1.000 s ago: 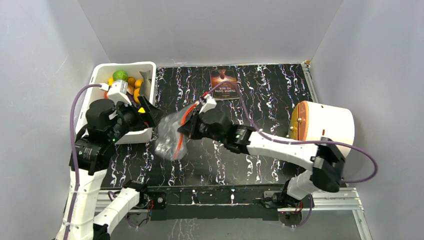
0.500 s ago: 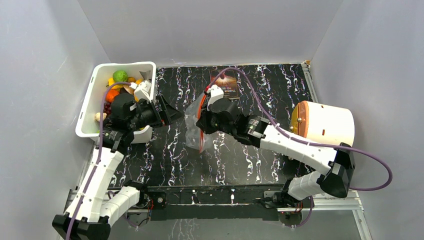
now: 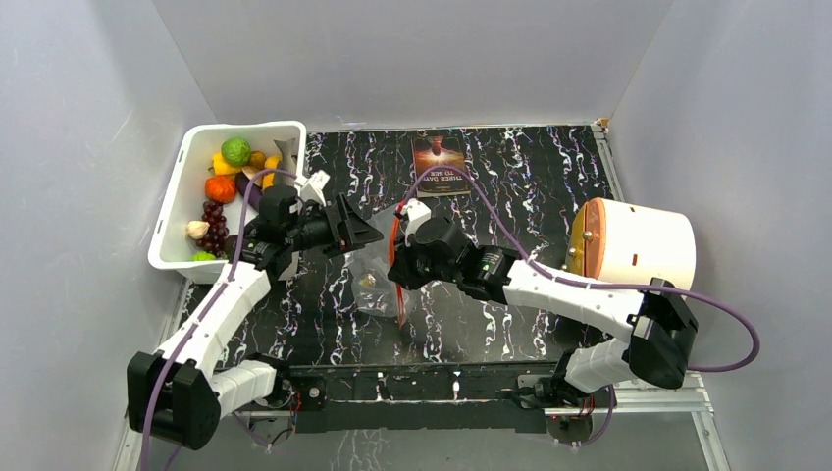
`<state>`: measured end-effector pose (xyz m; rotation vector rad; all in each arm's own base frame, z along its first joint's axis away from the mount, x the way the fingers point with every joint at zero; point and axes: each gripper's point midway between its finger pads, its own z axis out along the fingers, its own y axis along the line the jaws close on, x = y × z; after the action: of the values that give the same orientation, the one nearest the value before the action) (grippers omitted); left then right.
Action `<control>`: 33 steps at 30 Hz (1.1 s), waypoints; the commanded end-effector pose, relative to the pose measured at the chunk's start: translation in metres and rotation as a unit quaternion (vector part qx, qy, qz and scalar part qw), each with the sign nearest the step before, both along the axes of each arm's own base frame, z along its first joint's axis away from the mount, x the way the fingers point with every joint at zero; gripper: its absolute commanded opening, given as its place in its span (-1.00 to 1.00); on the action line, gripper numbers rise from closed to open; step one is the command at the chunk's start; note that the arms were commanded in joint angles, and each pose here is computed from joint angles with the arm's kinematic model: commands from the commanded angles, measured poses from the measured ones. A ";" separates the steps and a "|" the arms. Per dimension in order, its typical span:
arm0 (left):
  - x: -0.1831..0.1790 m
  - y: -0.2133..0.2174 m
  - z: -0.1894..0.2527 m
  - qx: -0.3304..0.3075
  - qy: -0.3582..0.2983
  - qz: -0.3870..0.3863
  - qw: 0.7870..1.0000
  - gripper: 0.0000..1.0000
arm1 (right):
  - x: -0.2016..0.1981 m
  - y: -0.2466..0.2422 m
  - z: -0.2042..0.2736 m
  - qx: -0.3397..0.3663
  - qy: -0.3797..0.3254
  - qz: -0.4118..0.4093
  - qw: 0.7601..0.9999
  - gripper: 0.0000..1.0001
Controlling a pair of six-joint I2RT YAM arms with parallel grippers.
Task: Place the food in the zip-top bag and seal the zipper
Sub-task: Open the zipper of the food storage bag.
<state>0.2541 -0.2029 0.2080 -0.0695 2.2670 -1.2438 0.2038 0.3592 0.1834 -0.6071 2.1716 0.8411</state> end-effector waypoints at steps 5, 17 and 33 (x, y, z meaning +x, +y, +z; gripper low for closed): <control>0.000 -0.025 0.006 -0.028 -0.017 -0.043 0.999 0.54 | 0.007 0.014 0.040 0.062 -0.043 0.012 0.997 -0.88; -0.005 -0.032 -0.008 -0.011 -0.003 -0.050 0.999 -0.54 | 0.010 0.014 0.037 0.058 -0.039 0.005 0.998 -0.80; -0.010 -0.032 -0.002 -0.023 -0.005 -0.051 0.998 -0.99 | -0.016 -0.006 0.044 0.098 -0.004 0.005 0.995 -0.42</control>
<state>0.2491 -0.2327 0.1932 0.0107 2.3010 -1.3078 0.1932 0.3501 0.2152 -0.5582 2.0890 0.9450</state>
